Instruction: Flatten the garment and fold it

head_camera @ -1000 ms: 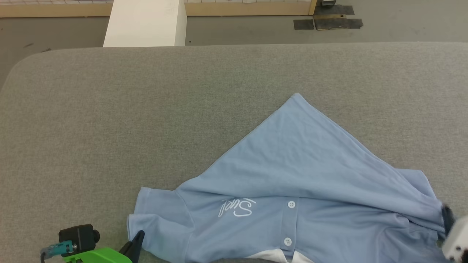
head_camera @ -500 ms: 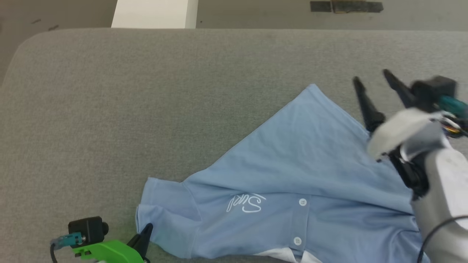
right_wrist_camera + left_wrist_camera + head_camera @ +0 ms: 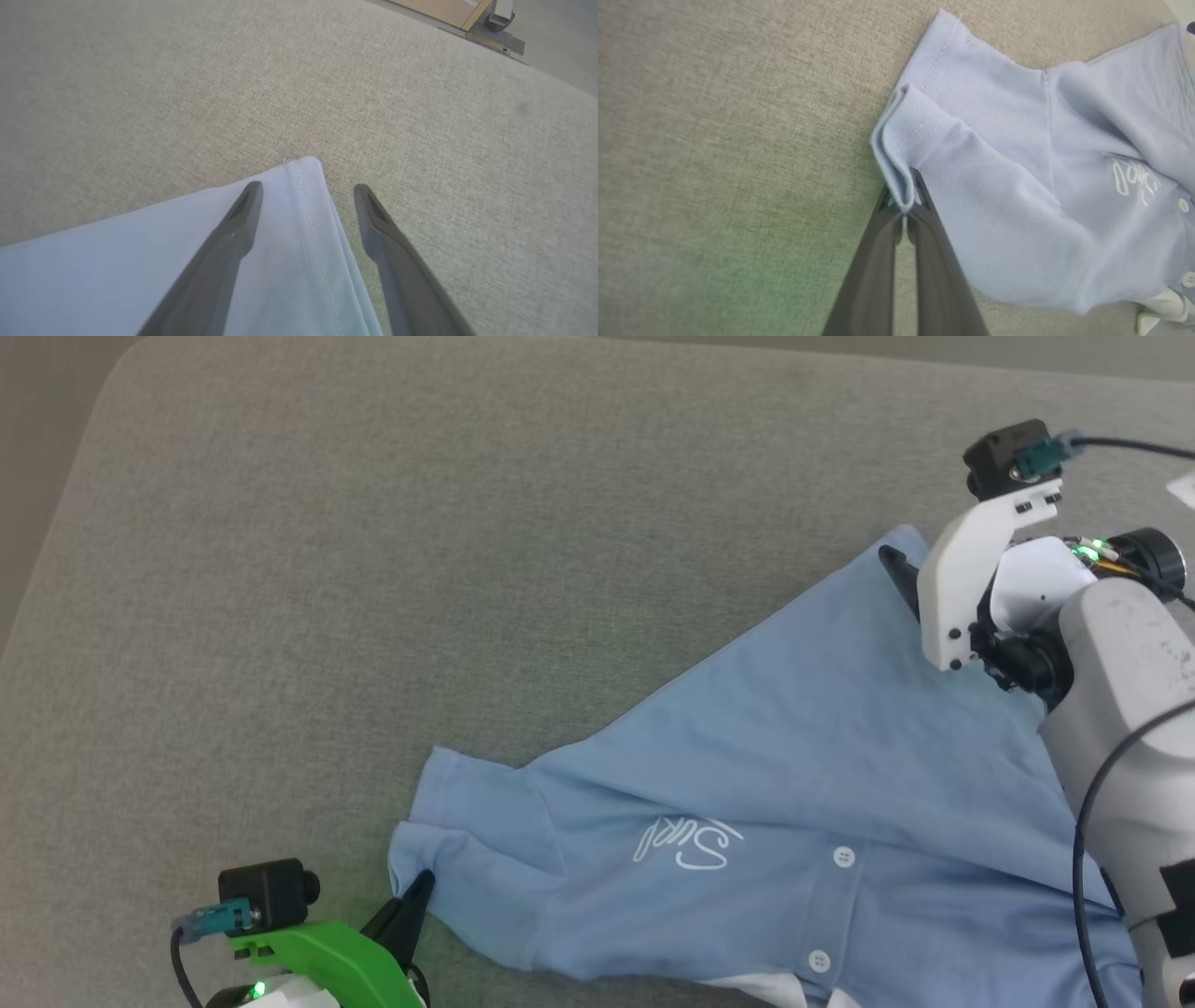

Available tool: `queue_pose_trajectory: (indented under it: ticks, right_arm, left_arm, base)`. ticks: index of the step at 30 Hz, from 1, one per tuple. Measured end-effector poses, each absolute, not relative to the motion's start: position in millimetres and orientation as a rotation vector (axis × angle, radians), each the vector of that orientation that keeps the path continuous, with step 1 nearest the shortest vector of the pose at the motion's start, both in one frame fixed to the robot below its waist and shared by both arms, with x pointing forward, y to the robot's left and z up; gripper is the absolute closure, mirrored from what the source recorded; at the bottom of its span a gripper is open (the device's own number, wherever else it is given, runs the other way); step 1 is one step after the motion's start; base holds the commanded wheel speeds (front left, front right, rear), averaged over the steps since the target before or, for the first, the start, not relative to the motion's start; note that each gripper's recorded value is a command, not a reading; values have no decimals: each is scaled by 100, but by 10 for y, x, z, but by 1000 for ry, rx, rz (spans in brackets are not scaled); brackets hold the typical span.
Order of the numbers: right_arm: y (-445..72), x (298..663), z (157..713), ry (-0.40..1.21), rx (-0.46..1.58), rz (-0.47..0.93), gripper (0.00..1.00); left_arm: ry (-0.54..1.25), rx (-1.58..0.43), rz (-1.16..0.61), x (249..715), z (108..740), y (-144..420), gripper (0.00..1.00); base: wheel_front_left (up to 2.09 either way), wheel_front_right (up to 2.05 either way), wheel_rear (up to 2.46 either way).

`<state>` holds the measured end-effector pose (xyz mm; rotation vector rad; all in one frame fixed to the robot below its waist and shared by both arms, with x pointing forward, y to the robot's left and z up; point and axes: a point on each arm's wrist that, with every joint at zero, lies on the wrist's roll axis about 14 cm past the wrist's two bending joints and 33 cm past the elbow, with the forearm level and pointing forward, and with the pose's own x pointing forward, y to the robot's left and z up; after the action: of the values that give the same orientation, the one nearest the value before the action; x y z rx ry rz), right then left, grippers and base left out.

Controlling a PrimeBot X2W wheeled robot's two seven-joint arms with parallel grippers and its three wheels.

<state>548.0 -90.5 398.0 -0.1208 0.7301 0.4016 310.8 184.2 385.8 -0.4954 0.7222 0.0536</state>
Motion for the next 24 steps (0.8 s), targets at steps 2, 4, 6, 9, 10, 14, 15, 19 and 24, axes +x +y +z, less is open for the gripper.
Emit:
queue_pose_trajectory:
  ticks: [2,4,6,9,10,14,15,19,24]
  right_arm:
    - [-871,5504,3897,778,-143,409,0]
    - [-853,5499,3787,845,-165,414,0]
    - [-840,5470,3695,908,-192,419,0]
    - [-823,5482,3676,966,-235,426,91]
    - [-810,5475,3679,972,-243,430,100]
    - [-773,5465,3766,914,-242,445,100]
    - [-781,5463,3791,886,-233,444,100]
    - [-878,5423,3937,737,-182,428,100]
    - [-999,5239,4183,559,-97,410,100]
  left_arm:
    - [725,-497,63,3101,3836,1863,100]
    - [726,-499,77,3093,3817,1886,100]
    - [728,-501,86,3089,3804,1902,100]
    - [727,-501,101,3075,3791,1934,100]
    - [728,-501,104,3068,3787,1939,100]
    - [721,-501,100,3063,3806,1935,100]
    - [718,-500,97,3064,3816,1932,100]
    - [697,-494,81,3071,3882,1923,100]
    - [631,-472,78,3102,4022,1958,100]
  base:
    - [0,0,0]
    - [0,0,0]
    - [0,0,0]
    - [0,0,0]
    - [0,0,0]
    - [0,0,0]
    - [0,0,0]
    - [0,0,0]
    - [0,0,0]
